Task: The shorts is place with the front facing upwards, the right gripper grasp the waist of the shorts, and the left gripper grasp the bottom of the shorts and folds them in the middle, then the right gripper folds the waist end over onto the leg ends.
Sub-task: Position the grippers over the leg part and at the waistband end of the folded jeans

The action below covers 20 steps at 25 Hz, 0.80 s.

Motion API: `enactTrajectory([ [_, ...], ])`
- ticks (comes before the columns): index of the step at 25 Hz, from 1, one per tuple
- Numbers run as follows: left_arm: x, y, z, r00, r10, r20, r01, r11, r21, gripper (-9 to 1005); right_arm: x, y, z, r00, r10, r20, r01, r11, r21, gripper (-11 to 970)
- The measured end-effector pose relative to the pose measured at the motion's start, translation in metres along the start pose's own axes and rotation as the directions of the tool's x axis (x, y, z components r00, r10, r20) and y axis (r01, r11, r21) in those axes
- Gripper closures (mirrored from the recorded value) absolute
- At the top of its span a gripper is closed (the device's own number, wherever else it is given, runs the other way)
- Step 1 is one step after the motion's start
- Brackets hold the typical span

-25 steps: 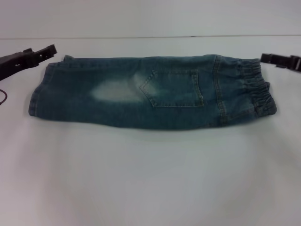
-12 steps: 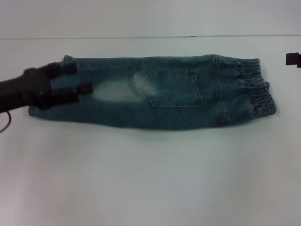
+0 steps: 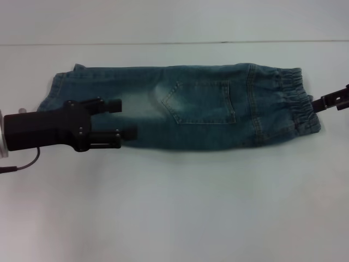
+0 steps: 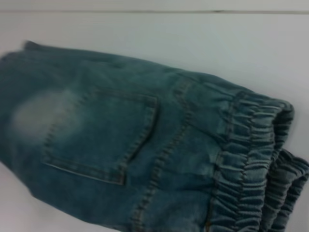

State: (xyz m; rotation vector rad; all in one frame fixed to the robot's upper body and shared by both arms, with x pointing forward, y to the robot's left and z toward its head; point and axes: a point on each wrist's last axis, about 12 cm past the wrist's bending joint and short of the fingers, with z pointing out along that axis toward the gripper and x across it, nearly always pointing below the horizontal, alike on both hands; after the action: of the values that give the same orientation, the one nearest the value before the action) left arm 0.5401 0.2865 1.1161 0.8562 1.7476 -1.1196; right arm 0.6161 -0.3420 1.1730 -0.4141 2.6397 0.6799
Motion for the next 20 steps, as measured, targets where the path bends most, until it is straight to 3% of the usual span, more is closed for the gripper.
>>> enactTrajectory([
  [8,0.001,-0.001,0.006,1.000,-0.013,0.005,0.013,1.000,0.006,64,-0.001,0.012,0.045,0.996,-0.088,-0.029,0.090,0.990,0.112,81],
  [20,0.002,-0.003,0.011,0.999,-0.025,0.033,0.025,1.000,0.003,64,0.003,0.015,0.070,0.989,-0.143,-0.019,0.145,0.980,0.135,87],
])
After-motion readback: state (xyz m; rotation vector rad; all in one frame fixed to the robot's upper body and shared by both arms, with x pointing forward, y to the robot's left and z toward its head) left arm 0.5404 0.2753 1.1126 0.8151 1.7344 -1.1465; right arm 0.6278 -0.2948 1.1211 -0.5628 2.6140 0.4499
